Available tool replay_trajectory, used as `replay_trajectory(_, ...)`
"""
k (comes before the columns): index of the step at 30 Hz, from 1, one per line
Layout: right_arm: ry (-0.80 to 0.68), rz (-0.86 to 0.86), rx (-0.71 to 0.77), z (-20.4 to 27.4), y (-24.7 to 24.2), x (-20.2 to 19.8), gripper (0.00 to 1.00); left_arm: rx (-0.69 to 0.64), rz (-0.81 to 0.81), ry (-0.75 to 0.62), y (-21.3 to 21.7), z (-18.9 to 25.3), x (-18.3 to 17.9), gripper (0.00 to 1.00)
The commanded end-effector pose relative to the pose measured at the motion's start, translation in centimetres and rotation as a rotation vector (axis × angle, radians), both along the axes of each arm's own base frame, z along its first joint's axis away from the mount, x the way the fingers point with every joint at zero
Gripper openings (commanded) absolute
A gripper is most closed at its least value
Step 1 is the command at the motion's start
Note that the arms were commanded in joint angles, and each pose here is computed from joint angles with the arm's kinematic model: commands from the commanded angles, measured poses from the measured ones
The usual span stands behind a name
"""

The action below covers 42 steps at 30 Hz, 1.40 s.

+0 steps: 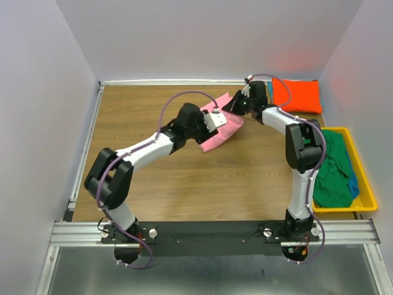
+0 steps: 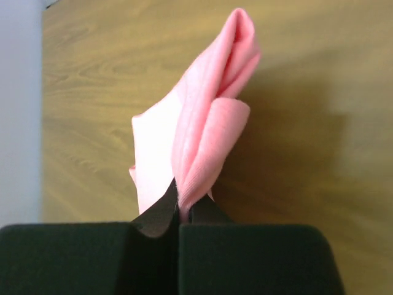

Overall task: Fold and stack the t-shirts
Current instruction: Neatly place the folded tshirt to the corner

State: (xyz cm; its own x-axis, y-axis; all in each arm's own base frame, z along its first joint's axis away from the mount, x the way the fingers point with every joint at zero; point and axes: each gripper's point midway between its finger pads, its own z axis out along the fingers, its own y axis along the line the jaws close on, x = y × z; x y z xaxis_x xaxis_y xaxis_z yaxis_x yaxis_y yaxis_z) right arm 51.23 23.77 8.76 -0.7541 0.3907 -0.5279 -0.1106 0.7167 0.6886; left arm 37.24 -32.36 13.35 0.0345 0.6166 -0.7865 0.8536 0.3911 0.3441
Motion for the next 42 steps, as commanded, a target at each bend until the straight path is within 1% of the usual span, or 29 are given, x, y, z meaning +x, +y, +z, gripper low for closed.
replay_trajectory(1, -0.154, 0.088, -0.345, 0.9, -5.8, 2.5, 0.01, -0.060, 0.043, 0.013, 3.2, 3.6, -0.9, 0.71)
replay_trajectory(2, -0.168, 0.113, -0.418, 0.2, -7.3, 2.9, 0.00, -0.062, 0.058, 0.025, 4.3, 3.9, -1.2, 0.86)
replay_trajectory(3, -0.216, 0.111, -0.454, 1.6, -7.9, 4.4, 0.00, -0.062, 0.068, 0.032, 4.8, 3.9, -1.3, 0.86)
replay_trajectory(4, -0.245, 0.127, -0.506, 1.7, -8.8, 5.0, 0.00, -0.062, 0.079, 0.031, 5.3, 4.1, -1.4, 0.87)
replay_trajectory(5, -0.253, 0.137, -0.526, 1.5, -9.3, 5.7, 0.01, -0.056, 0.086, 0.040, 5.9, 3.6, -1.8, 0.91)
replay_trajectory(6, -0.256, 0.134, -0.551, 1.6, -10.5, 6.2, 0.01, -0.062, 0.098, 0.032, 6.5, 4.1, -1.9, 0.98)
replay_trajectory(7, -0.300, 0.142, -0.600, 2.3, -11.5, 7.5, 0.01, -0.061, 0.101, 0.033, 6.9, 4.1, -2.4, 0.98)
replay_trajectory(9, -0.332, 0.145, -0.645, 3.0, -12.5, 8.4, 0.01, -0.055, 0.116, 0.040, 7.7, 3.9, -2.6, 0.98)
replay_trajectory(10, -0.373, 0.145, -0.677, 4.1, -13.1, 9.4, 0.00, -0.057, 0.119, 0.041, 7.9, 4.0, -2.6, 0.98)
replay_trajectory(14, -0.422, 0.141, -0.762, 5.3, -15.3, 11.1, 0.00, -0.053, 0.138, 0.037, 9.0, 3.9, -3.0, 0.98)
replay_trajectory(18, -0.483, 0.101, -0.827, 8.5, -17.7, 12.9, 0.00, -0.046, 0.144, 0.031, 9.5, 3.7, -3.4, 0.98)
replay_trajectory(21, -0.517, 0.086, -0.870, 10.4, -19.0, 13.4, 0.01, -0.041, 0.152, 0.032, 9.8, 3.4, -3.5, 0.98)
replay_trajectory(27, -0.554, 0.096, -0.921, 12.2, -20.0, 13.4, 0.00, -0.035, 0.153, 0.050, 9.8, 2.7, -3.8, 0.98)
replay_trajectory(33, -0.578, 0.077, -0.944, 14.0, -21.1, 13.3, 0.01, -0.054, 0.154, 0.068, 9.6, 2.6, -4.0, 0.98)
replay_trajectory(39, -0.619, 0.051, -0.957, 16.9, -21.8, 13.0, 0.01, -0.057, 0.150, 0.076, 9.5, 2.4, -4.2, 0.98)
replay_trajectory(42, -0.632, 0.025, -0.939, 18.4, -22.1, 12.8, 0.01, -0.059, 0.152, 0.078, 9.6, 2.4, -4.2, 0.98)
